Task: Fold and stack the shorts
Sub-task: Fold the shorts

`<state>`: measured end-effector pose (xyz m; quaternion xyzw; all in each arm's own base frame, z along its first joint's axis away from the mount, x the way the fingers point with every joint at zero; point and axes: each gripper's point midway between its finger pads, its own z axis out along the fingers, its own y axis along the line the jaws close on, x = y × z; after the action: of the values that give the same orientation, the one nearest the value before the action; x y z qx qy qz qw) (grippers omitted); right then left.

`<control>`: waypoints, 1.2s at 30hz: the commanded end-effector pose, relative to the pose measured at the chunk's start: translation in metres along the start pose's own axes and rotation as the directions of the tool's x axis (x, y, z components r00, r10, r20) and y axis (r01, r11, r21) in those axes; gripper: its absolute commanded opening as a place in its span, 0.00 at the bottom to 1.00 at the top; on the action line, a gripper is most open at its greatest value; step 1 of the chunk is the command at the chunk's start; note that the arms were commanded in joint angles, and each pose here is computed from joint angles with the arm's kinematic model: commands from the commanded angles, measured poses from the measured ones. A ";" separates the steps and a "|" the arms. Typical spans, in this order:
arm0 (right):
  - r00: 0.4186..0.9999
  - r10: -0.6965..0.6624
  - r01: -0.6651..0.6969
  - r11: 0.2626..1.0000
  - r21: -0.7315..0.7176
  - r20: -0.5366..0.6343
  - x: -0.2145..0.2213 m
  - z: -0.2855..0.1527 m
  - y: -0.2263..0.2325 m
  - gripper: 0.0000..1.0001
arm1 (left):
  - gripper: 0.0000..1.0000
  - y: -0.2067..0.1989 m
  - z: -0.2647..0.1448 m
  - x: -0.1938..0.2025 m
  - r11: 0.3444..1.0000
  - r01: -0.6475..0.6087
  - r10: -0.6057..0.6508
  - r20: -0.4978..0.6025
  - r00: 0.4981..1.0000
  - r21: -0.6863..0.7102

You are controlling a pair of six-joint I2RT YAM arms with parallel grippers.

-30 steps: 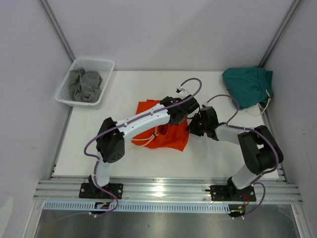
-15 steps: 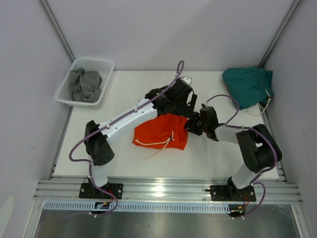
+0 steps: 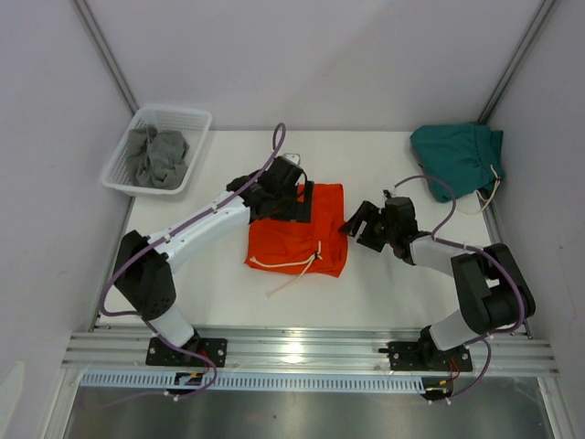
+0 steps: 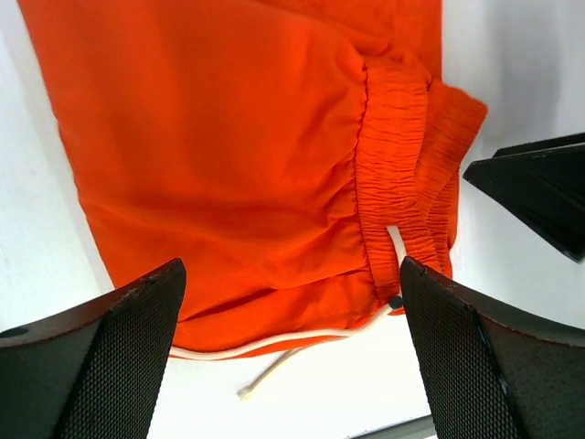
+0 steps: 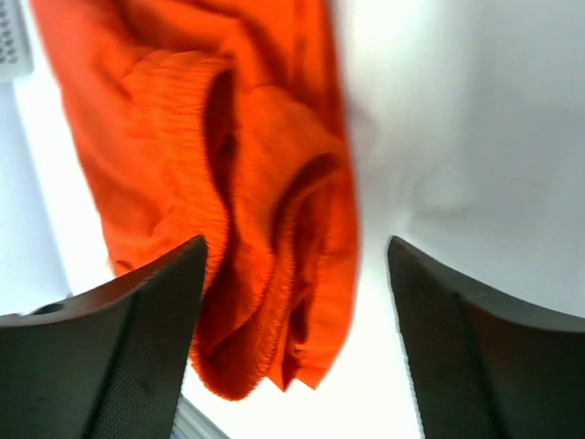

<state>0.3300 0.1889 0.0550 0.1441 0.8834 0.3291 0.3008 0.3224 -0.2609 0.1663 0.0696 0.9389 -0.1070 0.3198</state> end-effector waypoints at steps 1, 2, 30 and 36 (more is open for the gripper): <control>0.999 -0.046 0.042 0.983 -0.177 -0.018 -0.009 0.001 0.049 0.84 | 0.99 -0.014 0.011 -0.003 0.998 0.035 -0.037 0.026 0.999 0.059; 0.998 -0.061 0.055 0.985 -0.163 -0.033 -0.005 0.006 0.048 0.85 | 0.99 -0.017 0.017 0.001 0.997 0.041 -0.043 0.021 0.999 0.073; 0.944 -0.330 0.329 0.941 0.077 -0.006 -0.022 0.049 0.071 0.52 | 0.98 -0.024 0.036 0.081 0.999 -0.016 0.016 0.010 1.000 0.046; 0.938 -0.341 0.337 0.939 -0.072 -0.062 -0.003 0.065 0.087 0.52 | 0.99 -0.025 0.022 0.079 0.995 0.031 -0.036 0.041 0.999 0.100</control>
<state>0.3700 0.2675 0.0659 0.0008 0.9091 0.2734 0.3142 0.2652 -0.2861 0.0831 0.0877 0.9388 -0.1327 0.3057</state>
